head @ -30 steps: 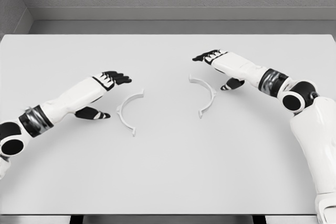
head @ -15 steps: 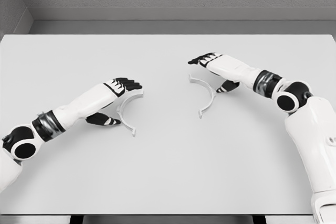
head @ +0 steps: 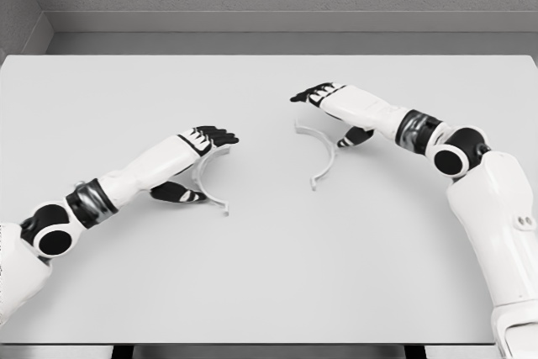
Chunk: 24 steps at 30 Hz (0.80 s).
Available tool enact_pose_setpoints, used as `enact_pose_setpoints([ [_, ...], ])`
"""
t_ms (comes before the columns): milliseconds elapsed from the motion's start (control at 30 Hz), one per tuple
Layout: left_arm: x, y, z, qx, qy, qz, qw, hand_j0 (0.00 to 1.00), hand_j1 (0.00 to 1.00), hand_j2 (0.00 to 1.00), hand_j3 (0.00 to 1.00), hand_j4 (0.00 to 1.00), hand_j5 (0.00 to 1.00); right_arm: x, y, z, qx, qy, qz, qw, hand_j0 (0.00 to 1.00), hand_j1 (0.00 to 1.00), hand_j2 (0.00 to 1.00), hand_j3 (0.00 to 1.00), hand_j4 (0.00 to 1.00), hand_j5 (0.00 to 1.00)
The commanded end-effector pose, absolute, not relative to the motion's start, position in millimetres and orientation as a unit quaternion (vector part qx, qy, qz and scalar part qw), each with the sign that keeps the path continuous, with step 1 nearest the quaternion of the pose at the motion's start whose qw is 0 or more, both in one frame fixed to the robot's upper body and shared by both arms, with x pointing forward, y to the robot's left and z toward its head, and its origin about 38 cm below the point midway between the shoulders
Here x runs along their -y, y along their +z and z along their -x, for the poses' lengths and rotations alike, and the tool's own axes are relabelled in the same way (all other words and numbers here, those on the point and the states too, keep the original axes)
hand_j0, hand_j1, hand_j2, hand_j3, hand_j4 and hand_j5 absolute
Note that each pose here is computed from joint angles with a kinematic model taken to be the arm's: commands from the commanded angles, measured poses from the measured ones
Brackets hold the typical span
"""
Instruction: Assemble PVC drainage pipe clamps
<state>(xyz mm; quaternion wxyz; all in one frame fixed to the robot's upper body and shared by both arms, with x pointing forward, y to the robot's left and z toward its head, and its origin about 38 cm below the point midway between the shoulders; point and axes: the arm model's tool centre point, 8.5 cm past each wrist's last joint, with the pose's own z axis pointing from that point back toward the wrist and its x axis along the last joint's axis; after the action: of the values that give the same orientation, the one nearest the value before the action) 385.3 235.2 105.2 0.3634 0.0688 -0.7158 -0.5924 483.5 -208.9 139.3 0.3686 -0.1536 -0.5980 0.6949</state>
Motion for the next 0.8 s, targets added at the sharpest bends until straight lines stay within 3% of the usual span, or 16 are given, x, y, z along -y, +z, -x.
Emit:
enact_pose_setpoints([
  [0,-229,105,-386,0.722,-0.584,-0.062,0.365,1.0,1.0,1.0,1.0,1.0,1.0,205,139,-483,0.6,0.694,0.149,0.368,1.0,1.0,1.0,1.0,1.0,1.0],
  [500,-203,104,-384,0.742,-0.564,-0.043,0.361,1.0,1.0,1.0,1.0,1.0,1.0,181,142,-477,0.604,0.705,0.14,0.345,1.0,1.0,1.0,1.0,1.0,1.0],
  [767,-216,110,-385,0.741,-0.563,-0.052,0.362,1.0,1.0,1.0,1.0,1.0,1.0,172,143,-474,0.61,0.704,0.136,0.338,1.0,1.0,1.0,1.0,1.0,1.0],
])
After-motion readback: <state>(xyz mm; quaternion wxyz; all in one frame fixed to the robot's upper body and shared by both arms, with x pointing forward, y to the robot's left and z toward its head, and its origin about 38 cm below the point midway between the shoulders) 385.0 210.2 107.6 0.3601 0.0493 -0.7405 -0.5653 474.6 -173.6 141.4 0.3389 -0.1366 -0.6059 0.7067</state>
